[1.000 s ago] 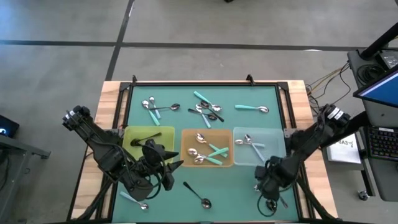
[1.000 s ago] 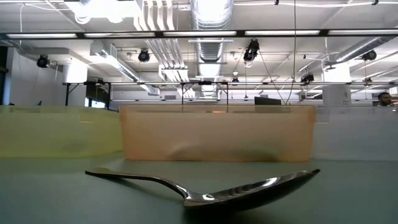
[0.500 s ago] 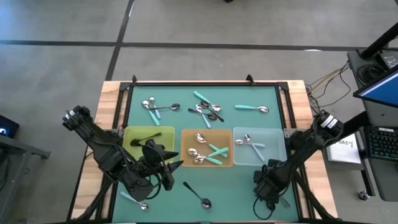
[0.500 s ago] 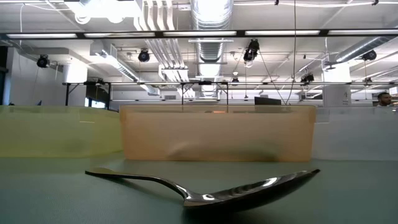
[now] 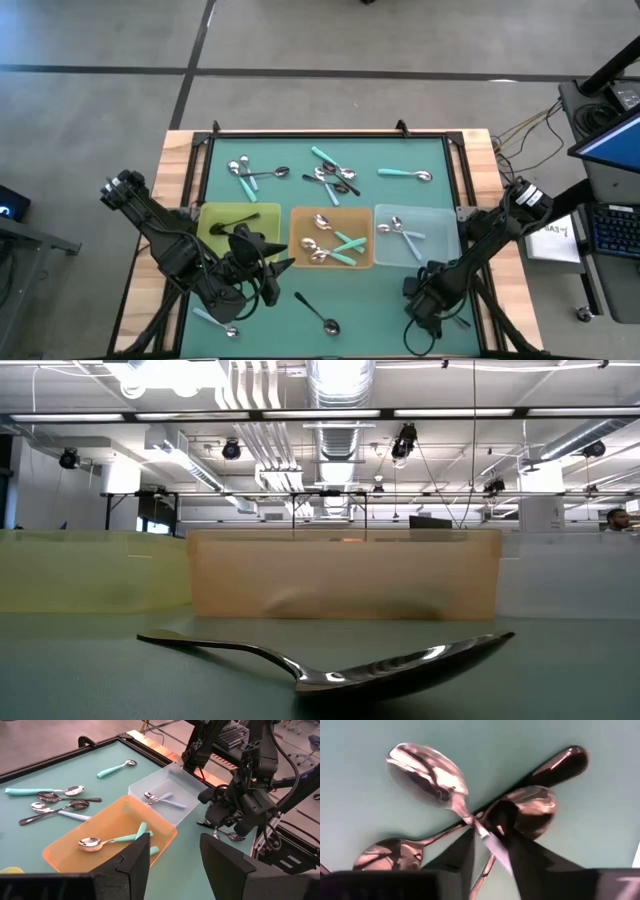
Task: Sort silverware by color (type)
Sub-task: Put the blue spoon into the white bin
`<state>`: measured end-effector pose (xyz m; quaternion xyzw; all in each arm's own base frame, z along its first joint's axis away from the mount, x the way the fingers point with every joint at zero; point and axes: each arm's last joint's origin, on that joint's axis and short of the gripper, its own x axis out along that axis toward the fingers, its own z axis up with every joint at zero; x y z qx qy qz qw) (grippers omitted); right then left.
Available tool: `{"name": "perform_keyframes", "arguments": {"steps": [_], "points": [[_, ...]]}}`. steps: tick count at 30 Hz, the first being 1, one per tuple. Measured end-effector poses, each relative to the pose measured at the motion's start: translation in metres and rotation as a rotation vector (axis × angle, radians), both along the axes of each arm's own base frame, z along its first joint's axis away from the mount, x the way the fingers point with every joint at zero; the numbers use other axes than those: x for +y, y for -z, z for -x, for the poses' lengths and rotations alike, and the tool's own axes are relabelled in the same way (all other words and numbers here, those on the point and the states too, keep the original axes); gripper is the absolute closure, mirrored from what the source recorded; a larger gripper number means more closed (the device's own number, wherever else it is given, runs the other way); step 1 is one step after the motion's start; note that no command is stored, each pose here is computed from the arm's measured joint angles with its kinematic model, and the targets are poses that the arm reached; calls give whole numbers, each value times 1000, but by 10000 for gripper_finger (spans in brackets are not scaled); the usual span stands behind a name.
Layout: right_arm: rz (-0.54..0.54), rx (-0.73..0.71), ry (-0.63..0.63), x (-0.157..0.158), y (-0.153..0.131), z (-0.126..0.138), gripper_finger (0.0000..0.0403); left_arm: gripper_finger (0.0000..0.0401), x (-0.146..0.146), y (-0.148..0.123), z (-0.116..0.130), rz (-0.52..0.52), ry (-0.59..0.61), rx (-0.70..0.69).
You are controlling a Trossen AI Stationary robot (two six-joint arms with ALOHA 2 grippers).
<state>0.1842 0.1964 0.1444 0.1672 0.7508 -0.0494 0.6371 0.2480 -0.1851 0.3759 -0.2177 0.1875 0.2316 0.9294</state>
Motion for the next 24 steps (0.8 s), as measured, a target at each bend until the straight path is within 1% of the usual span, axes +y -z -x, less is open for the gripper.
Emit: {"name": "perform_keyframes", "arguments": {"steps": [3,4,9,13,16,19,24], "points": [[-6,-3,10,1,0,0,368,246,0,0,0,0,0,0],[-6,0,14,1,0,0,379,246,0,0,0,0,0,0],[-52,13,15,3,-7,-1,385,246,0,0,0,0,0,0],[-117,-49,11,6,-31,-4,386,246,0,0,0,0,0,0],[-127,-112,12,4,-53,-3,387,246,0,0,0,-1,-2,-1],[-62,-185,28,-5,-76,2,388,246,1,0,-1,-2,-5,-2],[177,-281,81,-34,-107,11,388,246,2,0,-1,-2,-8,-2]]}}
